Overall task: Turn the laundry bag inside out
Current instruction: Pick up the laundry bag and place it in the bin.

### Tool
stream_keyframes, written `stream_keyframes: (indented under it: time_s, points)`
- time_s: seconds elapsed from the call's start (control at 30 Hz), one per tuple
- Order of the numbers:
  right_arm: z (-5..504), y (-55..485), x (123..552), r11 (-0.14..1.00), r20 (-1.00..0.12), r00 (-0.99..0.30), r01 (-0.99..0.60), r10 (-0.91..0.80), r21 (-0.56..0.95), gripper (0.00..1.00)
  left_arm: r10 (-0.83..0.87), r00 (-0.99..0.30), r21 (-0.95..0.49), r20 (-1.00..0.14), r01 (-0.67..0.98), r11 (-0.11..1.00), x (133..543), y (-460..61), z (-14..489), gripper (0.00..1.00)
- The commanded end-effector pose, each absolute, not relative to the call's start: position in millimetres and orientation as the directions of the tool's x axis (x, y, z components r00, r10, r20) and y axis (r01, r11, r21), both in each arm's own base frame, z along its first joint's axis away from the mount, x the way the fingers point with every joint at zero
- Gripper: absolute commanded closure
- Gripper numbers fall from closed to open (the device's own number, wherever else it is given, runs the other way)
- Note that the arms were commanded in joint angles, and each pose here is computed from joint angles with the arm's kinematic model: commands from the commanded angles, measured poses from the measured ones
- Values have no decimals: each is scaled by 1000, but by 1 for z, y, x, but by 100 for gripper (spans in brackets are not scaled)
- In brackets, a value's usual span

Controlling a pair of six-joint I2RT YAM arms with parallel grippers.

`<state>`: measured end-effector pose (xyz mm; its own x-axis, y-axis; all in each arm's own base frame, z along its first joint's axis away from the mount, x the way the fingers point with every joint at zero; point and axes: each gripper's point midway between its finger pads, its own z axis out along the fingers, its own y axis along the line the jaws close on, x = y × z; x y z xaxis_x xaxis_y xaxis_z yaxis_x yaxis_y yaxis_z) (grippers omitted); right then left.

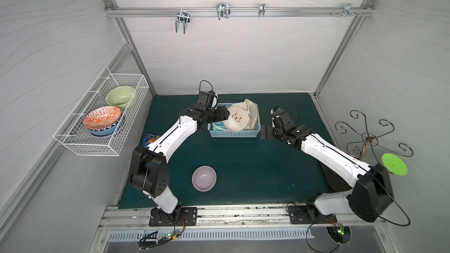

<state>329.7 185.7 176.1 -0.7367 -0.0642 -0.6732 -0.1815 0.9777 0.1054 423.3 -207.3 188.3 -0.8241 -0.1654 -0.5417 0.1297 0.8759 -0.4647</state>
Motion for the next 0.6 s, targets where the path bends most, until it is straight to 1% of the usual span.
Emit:
stream_keyframes:
  time_s: [0.0,0.1,0.27,0.37,0.57]
  points:
    - [179,187,317,968,-661,-745,-221,-86,123,1,-99,-840,-423,-533,164,891,437,-212,174,36]
    - [182,188,313,962,-668,-738,-240,-95,129,1,-101,-836,-361,-540,121,925,449,-201,161,37]
    - [185,184,310,960,-676,-731,-248,-96,132,1,-92,-827,-332,-554,117,936,458,-199,147,37]
    - [187,180,311,960,-681,-728,-239,-79,143,1,-91,-839,-335,-537,113,936,461,-201,137,39]
    - [190,174,314,956,-678,-734,-220,-31,195,1,-103,-844,-395,-526,135,909,465,-215,131,42]
